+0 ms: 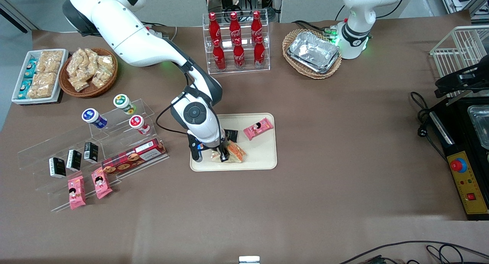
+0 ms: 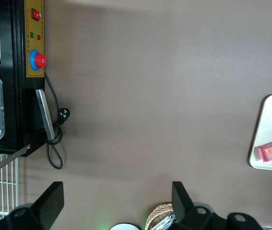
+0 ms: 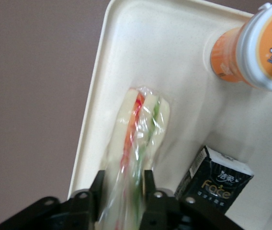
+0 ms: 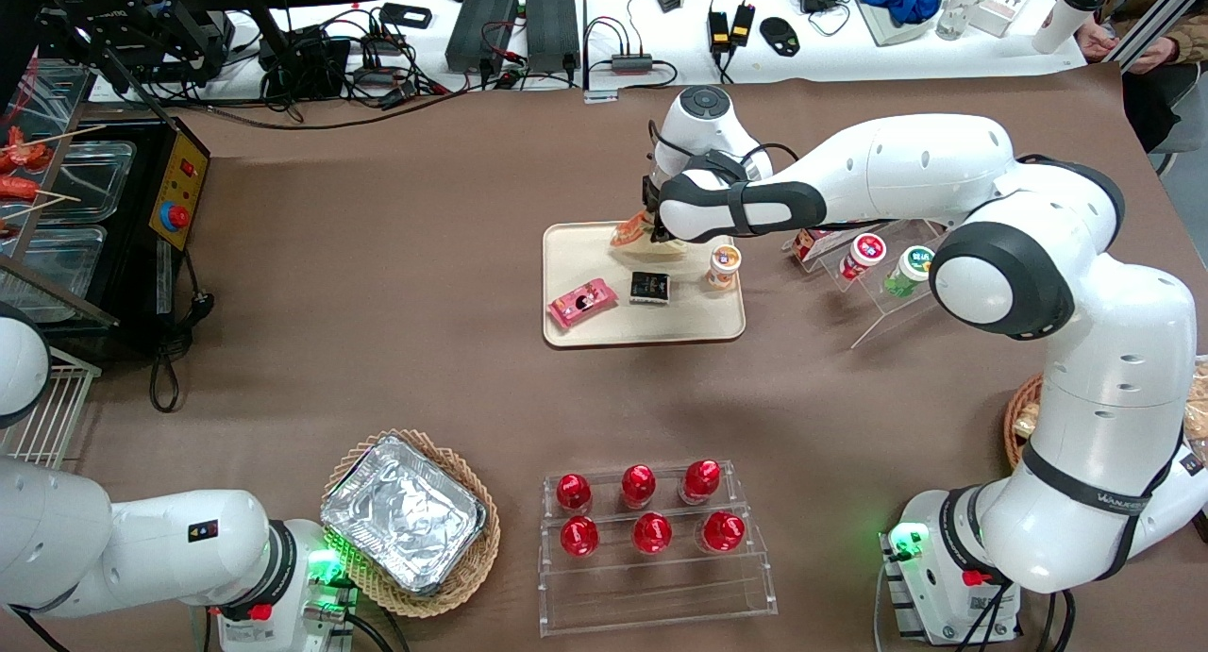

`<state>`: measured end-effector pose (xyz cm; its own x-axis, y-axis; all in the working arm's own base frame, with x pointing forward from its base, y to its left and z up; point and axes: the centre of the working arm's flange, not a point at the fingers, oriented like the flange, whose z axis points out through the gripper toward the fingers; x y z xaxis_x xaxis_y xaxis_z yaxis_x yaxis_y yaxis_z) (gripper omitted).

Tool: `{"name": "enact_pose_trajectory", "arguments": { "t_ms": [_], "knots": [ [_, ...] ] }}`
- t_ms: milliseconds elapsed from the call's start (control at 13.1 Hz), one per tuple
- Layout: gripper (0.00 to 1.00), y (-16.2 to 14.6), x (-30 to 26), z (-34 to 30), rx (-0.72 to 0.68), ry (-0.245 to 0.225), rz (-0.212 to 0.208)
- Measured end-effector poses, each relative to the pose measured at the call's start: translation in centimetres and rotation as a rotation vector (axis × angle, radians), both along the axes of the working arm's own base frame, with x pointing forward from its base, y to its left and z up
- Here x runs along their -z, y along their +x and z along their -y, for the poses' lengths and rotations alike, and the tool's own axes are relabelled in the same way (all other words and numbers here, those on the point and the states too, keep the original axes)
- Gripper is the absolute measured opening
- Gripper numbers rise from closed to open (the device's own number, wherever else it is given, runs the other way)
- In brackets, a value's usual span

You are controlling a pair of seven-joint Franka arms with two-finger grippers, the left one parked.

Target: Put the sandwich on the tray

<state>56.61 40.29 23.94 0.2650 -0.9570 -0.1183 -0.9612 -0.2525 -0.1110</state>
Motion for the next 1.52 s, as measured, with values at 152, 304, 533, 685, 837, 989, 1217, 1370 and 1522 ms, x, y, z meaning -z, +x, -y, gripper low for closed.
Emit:
{"name": "enact_pose_trajectory", "arguments": {
  "t_ms": [152, 304, 533, 685, 837, 989, 1217, 1370, 1522],
  "knots": [
    [0.51, 0.3, -0.1, -0.1, 0.002, 0.004, 0.005],
    [0.6, 0.5, -0.4, -0.2, 0.005, 0.008, 0.01],
    [0.89, 0.6, -0.4, -0.2, 0.006, 0.009, 0.012],
    [0.99, 0.7, -0.5, -0.2, 0.006, 0.011, 0.014],
    [0.99, 0.8, -0.7, -0.2, 0.007, 0.014, 0.018],
    [0.99, 1.2, -1.4, -0.4, 0.009, 0.023, 0.033],
    [1.0, 2.0, -4.1, -0.2, 0.014, 0.038, 0.071],
    [1.0, 2.1, -5.8, 0.1, -0.022, 0.016, 0.074],
    [1.0, 2.1, -7.3, 0.8, -0.064, -0.011, 0.069]
  ]
}}
